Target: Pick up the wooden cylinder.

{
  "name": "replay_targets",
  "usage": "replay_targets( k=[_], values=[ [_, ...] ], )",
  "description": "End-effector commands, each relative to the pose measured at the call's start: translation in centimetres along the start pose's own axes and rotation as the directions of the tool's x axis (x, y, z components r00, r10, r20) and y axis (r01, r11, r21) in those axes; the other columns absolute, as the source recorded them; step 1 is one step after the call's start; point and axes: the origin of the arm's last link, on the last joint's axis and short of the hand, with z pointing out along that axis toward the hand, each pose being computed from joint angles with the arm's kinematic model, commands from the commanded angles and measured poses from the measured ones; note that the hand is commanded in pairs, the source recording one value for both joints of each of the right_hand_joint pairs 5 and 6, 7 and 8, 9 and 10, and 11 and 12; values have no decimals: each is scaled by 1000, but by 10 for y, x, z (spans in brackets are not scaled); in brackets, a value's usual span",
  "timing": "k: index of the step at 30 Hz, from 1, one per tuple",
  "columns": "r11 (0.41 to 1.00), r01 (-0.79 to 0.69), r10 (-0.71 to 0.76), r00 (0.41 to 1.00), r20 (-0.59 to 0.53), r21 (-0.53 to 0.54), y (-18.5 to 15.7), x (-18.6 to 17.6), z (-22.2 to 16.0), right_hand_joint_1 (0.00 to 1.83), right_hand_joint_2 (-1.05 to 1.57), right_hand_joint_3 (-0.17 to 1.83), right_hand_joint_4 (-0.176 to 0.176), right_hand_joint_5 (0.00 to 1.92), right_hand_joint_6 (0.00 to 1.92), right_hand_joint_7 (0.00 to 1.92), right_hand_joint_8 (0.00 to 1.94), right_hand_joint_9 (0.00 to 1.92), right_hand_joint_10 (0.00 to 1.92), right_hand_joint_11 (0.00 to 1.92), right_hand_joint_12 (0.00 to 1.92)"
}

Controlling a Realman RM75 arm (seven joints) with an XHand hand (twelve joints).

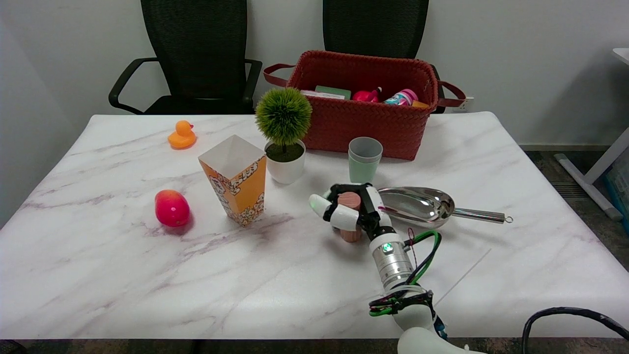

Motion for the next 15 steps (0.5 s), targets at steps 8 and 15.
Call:
replay_targets(
  k=[8, 15],
  values=[
    [1000, -3, 3, 999, -54, 1, 3, 6, -1, 935, 550, 438, 0, 1920, 1920, 1920, 1920, 1920, 1920, 1904, 1904],
    [999, -11, 13, 999, -47, 44, -10, 3, 2, 963, 654, 402, 0, 1920, 1920, 1920, 1920, 1920, 1920, 1920, 1920]
  ],
)
